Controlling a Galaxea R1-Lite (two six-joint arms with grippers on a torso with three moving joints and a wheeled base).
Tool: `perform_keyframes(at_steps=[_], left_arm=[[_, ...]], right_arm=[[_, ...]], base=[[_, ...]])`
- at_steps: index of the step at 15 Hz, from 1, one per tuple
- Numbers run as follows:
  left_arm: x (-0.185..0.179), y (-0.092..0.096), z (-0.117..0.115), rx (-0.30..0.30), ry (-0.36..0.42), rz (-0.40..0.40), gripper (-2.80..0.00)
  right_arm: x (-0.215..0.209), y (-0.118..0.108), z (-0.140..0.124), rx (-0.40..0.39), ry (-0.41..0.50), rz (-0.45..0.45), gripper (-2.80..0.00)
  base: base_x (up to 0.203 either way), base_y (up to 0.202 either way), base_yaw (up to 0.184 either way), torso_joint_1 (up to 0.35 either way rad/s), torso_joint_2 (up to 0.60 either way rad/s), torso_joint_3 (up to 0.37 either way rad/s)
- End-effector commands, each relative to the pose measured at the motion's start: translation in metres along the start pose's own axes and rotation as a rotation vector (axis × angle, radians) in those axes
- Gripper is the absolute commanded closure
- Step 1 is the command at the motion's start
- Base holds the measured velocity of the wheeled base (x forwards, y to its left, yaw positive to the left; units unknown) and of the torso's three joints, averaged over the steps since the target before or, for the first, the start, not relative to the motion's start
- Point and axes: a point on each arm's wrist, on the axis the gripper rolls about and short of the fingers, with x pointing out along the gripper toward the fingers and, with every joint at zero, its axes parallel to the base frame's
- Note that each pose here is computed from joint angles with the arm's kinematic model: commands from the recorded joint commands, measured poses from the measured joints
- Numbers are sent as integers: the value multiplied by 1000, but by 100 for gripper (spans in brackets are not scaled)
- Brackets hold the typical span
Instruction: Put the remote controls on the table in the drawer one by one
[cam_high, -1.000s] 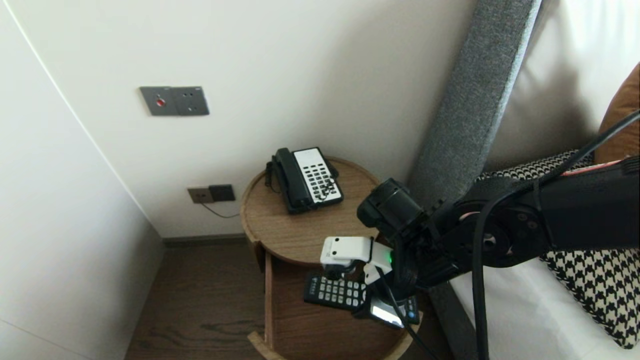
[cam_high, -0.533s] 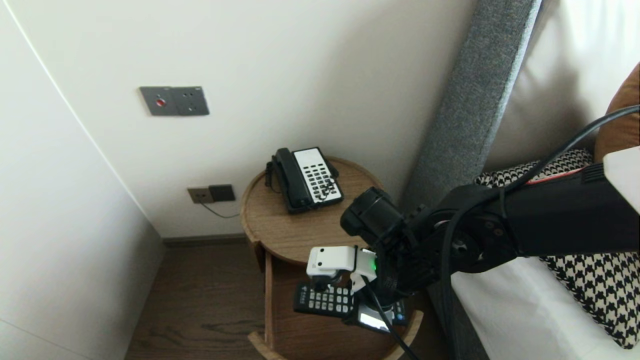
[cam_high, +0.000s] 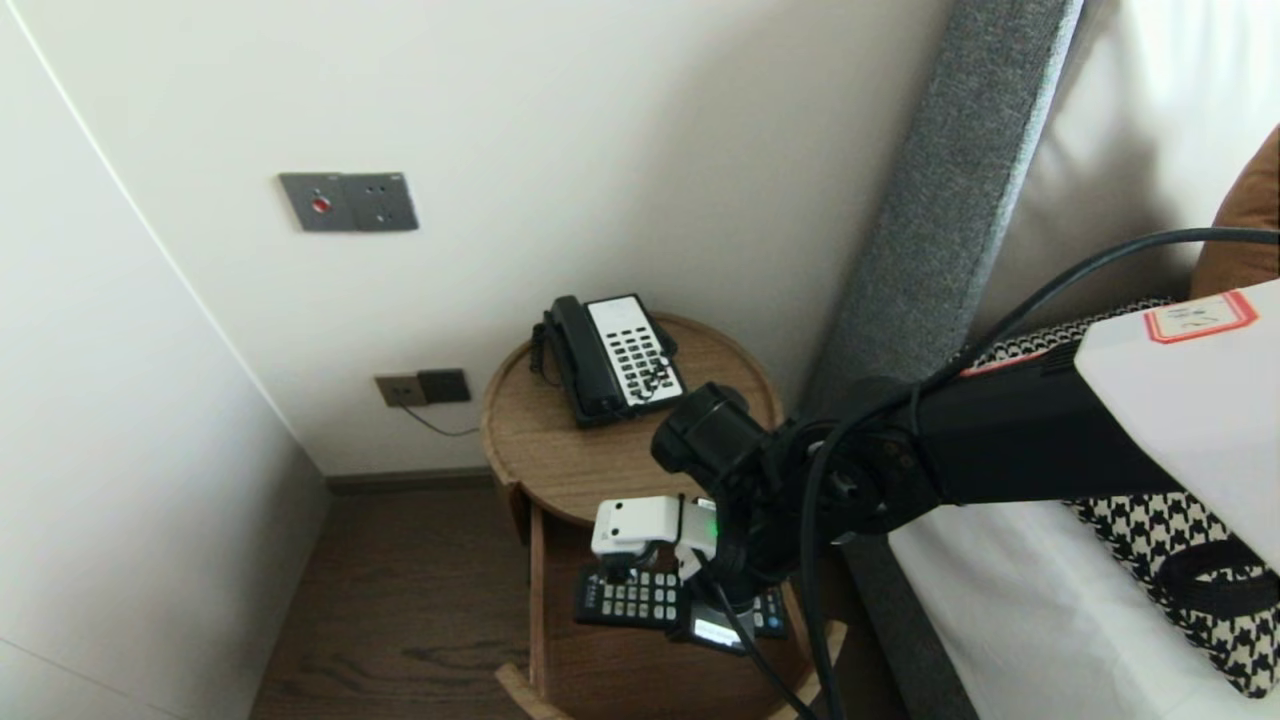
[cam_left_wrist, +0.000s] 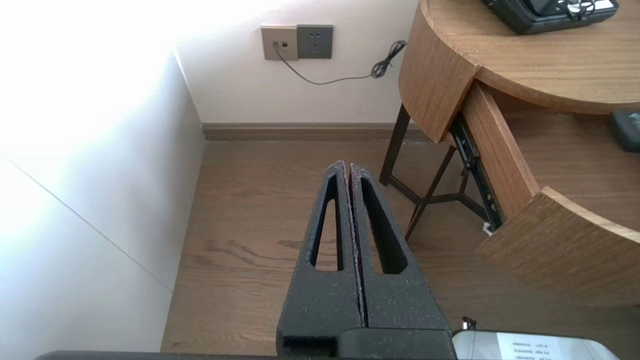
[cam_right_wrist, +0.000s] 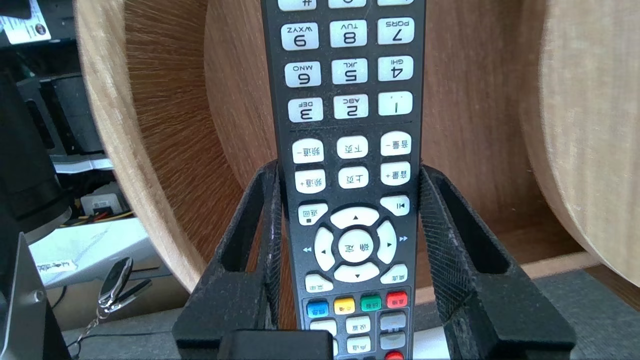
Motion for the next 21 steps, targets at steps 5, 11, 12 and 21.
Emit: perform_keyframes(at_steps=[5, 11, 12, 21], left_arm=[[0, 0, 0, 0, 0, 2, 0], [0, 0, 0, 0, 1, 1, 0], [0, 0, 0, 0, 0, 2, 0], [0, 0, 0, 0, 1, 0, 0]], right_arm=[[24, -1, 1, -2, 30, 26, 0], [45, -5, -1, 9, 55, 41, 0], [47, -5, -1, 9, 59, 44, 0], [75, -13, 2, 15, 73, 52, 0]], base=[[0, 0, 0, 0, 0, 0], [0, 0, 0, 0, 0, 0], [0, 0, 0, 0, 0, 0], [0, 0, 0, 0, 0, 0]])
